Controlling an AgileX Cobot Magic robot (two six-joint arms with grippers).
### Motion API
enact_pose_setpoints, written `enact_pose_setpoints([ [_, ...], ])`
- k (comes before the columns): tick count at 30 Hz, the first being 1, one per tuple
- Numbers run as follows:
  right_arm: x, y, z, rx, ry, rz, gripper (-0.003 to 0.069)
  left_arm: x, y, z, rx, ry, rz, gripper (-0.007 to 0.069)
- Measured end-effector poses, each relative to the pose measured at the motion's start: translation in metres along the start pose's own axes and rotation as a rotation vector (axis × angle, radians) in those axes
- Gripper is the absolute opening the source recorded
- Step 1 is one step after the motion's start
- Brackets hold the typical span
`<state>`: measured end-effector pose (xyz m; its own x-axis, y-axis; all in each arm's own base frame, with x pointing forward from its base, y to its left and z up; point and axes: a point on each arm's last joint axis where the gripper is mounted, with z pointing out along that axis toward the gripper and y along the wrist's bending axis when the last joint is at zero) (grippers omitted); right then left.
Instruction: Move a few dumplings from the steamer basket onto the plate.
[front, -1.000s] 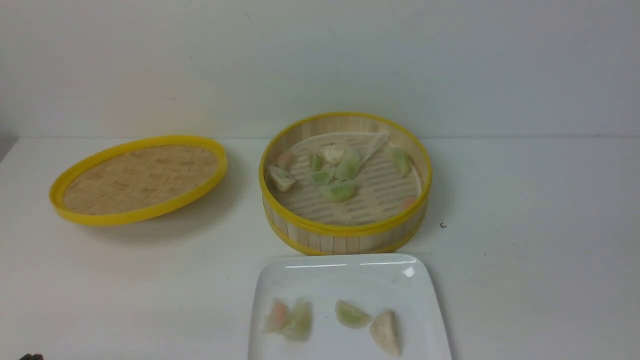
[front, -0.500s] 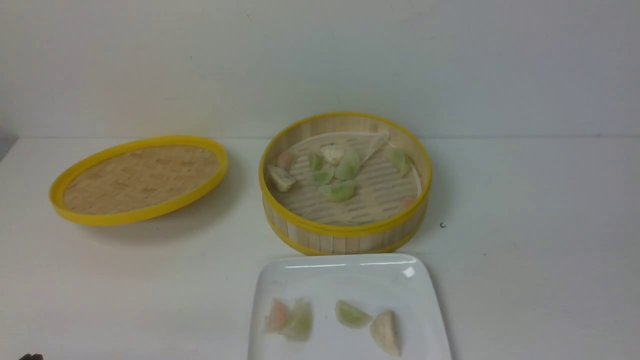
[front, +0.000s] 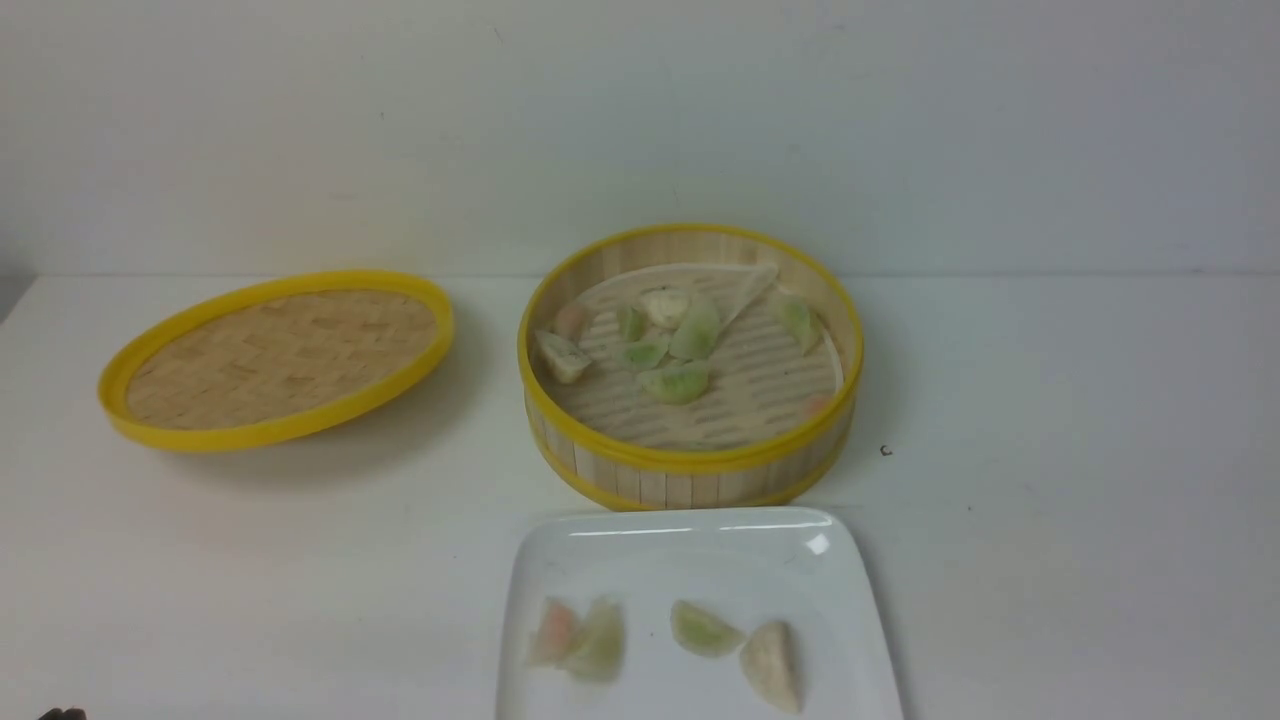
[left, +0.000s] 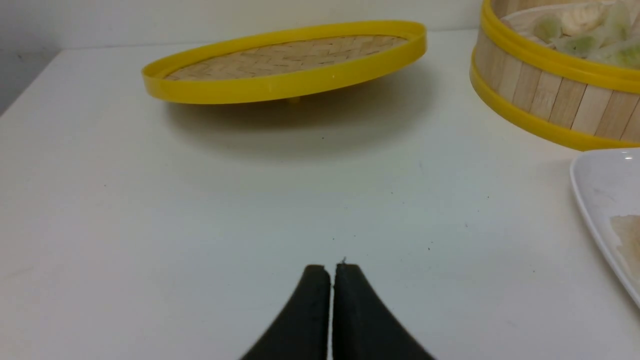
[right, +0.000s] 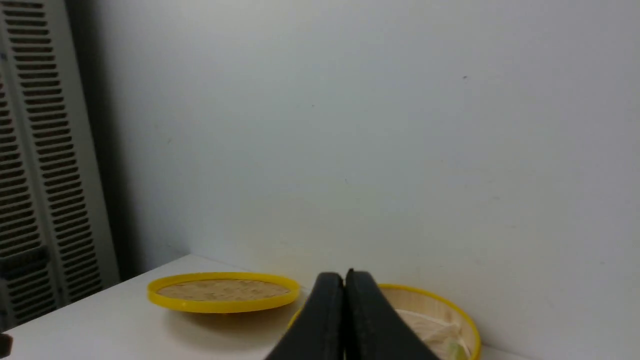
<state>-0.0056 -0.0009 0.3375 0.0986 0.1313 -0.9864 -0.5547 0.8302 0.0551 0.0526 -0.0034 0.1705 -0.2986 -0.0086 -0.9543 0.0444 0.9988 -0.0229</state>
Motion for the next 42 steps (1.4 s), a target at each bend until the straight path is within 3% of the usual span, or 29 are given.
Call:
enact_pose_setpoints([
  [4,0.005,-0.001,0.004,0.056,-0.006,-0.023,-0.0013,0.0,0.0,0.0,0.0,0.001,0.0,-0.0006],
  [9,0.05,-0.012,0.02,0.352,0.096,-0.063,-0.0013,0.0,0.0,0.0,0.0,0.001,0.0,-0.0006],
  [10,0.055,-0.014,0.021,0.375,0.108,-0.064,-0.0013,0.0,0.0,0.0,0.0,0.001,0.0,-0.0006],
  [12,0.088,-0.025,0.025,0.504,0.184,-0.055,-0.0013,0.0,0.0,0.0,0.0,0.001,0.0,-0.0006],
  [15,0.135,-0.037,0.025,0.617,0.293,-0.016,-0.0013,0.0,0.0,0.0,0.0,0.002,0.0,-0.0006],
  [18,0.161,-0.042,0.023,0.646,0.363,0.012,-0.0013,0.0,0.0,0.0,0.0,0.002,0.0,-0.0006],
  [42,0.16,-0.042,0.024,0.646,0.329,0.007,-0.0013,0.0,0.0,0.0,-0.001,0.003,0.0,-0.0006],
])
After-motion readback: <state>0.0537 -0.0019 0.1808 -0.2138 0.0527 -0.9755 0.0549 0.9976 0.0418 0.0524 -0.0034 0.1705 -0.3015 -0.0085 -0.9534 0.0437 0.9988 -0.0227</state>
